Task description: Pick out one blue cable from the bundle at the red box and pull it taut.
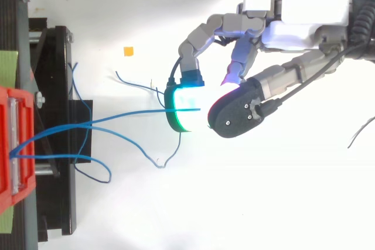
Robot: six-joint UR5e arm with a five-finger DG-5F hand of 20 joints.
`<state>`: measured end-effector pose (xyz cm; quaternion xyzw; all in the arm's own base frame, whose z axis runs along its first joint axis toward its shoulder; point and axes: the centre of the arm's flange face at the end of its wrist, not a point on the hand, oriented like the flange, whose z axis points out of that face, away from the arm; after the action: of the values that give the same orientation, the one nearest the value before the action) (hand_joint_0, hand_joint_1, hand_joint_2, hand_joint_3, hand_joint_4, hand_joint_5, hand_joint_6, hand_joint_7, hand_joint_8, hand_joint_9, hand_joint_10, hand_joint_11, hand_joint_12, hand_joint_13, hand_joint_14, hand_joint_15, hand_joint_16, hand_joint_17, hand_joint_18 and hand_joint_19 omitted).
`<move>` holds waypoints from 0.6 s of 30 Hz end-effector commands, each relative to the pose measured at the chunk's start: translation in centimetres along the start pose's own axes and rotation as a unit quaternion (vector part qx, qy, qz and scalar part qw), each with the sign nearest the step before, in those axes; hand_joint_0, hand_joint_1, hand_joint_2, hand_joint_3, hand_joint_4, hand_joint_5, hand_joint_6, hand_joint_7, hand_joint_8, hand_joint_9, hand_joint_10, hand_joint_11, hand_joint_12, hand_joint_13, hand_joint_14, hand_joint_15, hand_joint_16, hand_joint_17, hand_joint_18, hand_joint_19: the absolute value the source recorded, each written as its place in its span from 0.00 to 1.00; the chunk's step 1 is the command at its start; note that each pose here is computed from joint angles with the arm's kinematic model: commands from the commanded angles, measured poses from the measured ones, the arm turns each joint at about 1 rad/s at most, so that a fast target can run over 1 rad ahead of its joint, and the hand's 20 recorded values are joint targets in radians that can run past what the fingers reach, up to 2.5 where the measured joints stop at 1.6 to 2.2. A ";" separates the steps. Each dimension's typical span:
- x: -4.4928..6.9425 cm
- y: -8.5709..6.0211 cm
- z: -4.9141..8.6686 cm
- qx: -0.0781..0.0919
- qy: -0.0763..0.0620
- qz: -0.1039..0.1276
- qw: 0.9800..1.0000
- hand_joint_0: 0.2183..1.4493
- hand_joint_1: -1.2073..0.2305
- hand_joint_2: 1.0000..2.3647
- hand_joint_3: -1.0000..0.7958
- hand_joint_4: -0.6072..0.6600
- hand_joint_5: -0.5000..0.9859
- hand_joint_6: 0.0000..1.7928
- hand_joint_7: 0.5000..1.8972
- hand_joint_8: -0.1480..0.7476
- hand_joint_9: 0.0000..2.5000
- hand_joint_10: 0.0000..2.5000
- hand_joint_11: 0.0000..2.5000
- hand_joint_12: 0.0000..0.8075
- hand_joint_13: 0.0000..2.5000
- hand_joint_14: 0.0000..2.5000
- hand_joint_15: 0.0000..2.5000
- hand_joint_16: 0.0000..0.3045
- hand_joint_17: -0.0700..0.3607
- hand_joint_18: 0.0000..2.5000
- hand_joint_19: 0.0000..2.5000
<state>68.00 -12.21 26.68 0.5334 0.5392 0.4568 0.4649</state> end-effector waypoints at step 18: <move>0.0 0.0 0.0 0.000 0.000 0.000 1.000 0.32 0.39 0.01 0.40 0.38 0.30 0.49 0.29 0.52 0.51 0.01 0.27 0.45 0.44 0.01 0.26 0.17 0.43 0.39 0.28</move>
<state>68.00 -12.20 26.68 0.5333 0.5392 0.4568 0.4649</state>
